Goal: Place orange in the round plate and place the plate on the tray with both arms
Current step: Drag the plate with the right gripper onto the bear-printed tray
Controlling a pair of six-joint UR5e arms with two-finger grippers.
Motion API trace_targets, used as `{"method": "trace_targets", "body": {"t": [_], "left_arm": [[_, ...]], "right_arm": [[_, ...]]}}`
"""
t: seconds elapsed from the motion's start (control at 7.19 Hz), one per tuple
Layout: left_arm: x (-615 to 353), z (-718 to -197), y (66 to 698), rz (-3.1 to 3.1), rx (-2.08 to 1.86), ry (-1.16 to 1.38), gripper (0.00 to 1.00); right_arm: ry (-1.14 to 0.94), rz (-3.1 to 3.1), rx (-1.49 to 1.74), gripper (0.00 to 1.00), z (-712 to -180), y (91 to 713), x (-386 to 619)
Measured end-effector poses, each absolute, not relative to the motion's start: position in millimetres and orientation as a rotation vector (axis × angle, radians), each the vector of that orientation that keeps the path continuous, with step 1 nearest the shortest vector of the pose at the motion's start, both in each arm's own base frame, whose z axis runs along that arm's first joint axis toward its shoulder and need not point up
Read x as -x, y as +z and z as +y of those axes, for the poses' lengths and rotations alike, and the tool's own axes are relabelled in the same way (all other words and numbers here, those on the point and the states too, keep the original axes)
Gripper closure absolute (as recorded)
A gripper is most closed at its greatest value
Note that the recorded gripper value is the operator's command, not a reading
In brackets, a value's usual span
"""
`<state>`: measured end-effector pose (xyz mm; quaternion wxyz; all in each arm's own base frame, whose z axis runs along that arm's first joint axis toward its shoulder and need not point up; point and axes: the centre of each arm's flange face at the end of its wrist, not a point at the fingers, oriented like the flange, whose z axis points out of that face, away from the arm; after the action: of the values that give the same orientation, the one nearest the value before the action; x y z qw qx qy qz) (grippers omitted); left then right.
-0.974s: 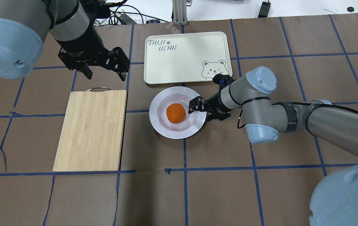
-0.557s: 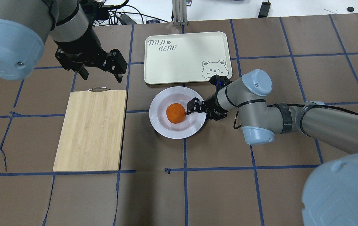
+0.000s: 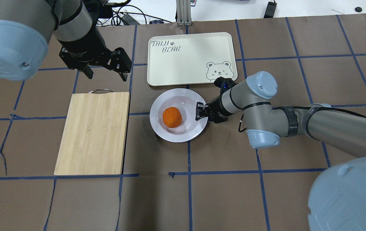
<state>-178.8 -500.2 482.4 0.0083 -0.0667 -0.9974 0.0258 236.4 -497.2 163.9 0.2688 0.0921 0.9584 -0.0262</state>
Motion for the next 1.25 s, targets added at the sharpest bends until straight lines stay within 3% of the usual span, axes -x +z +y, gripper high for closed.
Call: {"method": "trace_targets", "body": {"t": [0.42, 1.25], "left_arm": [[177.9, -502.5, 481.2, -3.126, 0.213, 0.097, 0.0], [177.4, -502.9, 479.9, -3.129, 0.213, 0.094, 0.0]], "right_arm": [[-0.075, 2.581, -0.302, 0.88, -501.9, 169.8, -236.3], [-0.108, 2.504, -0.445, 0.92, -564.0, 234.2, -229.8]]}}
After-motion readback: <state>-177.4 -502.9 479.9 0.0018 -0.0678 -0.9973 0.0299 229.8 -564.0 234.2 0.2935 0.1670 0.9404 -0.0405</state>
